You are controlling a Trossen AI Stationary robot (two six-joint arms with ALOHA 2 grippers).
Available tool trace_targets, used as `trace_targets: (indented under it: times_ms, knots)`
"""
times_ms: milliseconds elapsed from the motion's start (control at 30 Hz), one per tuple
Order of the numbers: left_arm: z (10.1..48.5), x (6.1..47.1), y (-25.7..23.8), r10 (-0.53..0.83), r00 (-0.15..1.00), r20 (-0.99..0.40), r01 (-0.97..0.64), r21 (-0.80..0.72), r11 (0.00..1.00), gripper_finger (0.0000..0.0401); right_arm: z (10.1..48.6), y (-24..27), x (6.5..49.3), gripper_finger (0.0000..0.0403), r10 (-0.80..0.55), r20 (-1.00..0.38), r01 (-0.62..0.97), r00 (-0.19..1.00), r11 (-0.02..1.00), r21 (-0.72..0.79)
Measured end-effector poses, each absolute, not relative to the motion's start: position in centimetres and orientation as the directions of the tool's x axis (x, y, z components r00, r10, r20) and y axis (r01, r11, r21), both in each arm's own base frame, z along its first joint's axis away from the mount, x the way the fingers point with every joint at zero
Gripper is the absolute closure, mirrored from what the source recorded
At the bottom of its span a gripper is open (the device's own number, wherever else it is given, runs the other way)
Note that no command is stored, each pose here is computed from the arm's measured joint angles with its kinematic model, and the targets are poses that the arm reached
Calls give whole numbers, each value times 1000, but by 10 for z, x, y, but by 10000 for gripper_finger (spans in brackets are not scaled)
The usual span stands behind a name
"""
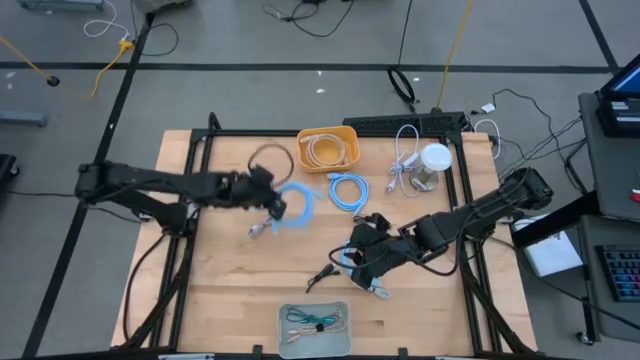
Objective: Pick & Place USB Port
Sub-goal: Put the bottom left HDMI cable into the yellow bin
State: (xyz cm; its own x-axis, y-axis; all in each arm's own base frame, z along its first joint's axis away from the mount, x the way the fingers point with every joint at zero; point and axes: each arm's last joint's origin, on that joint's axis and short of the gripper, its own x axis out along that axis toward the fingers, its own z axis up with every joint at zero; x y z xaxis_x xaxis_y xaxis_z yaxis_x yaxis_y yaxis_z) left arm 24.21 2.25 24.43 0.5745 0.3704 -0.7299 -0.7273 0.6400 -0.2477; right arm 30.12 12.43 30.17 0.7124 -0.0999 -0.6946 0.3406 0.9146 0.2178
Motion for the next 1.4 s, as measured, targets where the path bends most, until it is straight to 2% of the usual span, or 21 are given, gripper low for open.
trace_targets:
  times_ms: [200,333,633,767,900,1100,1400]
  knots:
    - [288,259,80,484,489,-725,-770,-98,631,369,296,117,303,293,-119,-704,358,701,912,203]
    - [303,280,123,471,460,-753,-753,-49,656,369,297,106,305,293,-147,-706,377,693,909,181]
    - [294,329,183,451,378,-809,-716,54,696,369,320,75,294,293,-198,-668,352,717,930,103]
    - [282,348,192,425,373,-825,-689,61,722,369,336,60,278,293,-278,-639,389,718,920,37]
    - [280,361,199,419,367,-830,-654,90,751,369,352,50,262,293,-321,-598,424,735,905,36]
    - [286,367,215,438,359,-824,-608,150,780,369,364,41,251,293,-368,-554,460,747,888,30]
    - [289,347,257,398,396,-828,-604,92,791,369,361,39,256,293,-380,-559,473,737,881,24]
